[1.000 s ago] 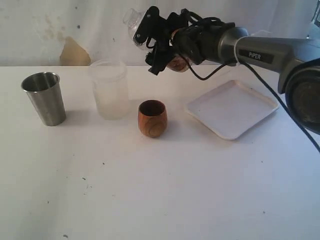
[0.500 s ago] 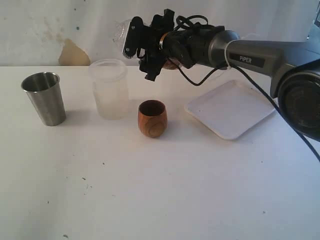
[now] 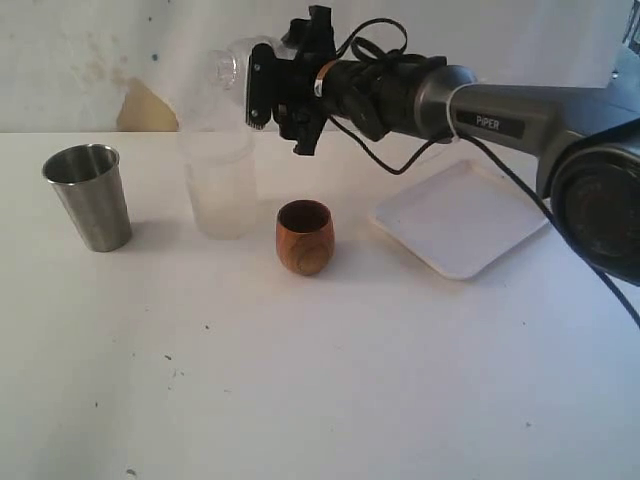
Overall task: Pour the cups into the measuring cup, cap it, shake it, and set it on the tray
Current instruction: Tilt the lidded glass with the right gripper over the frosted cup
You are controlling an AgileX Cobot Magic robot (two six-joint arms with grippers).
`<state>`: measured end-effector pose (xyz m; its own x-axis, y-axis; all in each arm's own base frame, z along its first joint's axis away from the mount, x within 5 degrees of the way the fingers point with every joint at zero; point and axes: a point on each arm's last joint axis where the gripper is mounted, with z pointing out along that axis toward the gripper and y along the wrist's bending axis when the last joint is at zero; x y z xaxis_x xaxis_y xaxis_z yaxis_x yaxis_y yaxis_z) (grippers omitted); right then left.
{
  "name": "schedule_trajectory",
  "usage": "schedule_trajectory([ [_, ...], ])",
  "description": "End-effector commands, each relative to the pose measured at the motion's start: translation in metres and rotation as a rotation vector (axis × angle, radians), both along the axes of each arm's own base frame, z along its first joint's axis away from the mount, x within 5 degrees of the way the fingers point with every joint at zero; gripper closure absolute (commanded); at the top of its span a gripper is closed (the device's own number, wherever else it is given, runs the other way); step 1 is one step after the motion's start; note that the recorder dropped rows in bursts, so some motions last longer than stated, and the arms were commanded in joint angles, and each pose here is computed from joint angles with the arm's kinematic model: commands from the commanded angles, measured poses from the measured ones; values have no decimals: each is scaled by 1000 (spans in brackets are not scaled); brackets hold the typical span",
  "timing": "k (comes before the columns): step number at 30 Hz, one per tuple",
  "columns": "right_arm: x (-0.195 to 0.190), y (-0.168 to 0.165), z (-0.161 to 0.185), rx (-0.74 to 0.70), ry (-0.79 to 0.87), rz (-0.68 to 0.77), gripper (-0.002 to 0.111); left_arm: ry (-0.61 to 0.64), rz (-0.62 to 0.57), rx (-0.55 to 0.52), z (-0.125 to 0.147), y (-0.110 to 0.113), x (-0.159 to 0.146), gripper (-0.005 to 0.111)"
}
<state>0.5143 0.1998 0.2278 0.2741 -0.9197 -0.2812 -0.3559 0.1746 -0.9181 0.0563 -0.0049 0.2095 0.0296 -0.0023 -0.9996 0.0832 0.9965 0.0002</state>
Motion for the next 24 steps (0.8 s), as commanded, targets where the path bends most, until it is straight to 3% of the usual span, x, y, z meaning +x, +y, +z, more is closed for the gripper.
schedule_trajectory([
  [1,1,2,20,19,-131,38,108,-3,-5,-10,-1,0,0,106],
  [24,19,-2,15,-105,-286,70,108,-3,-5,-10,-1,0,0,106],
])
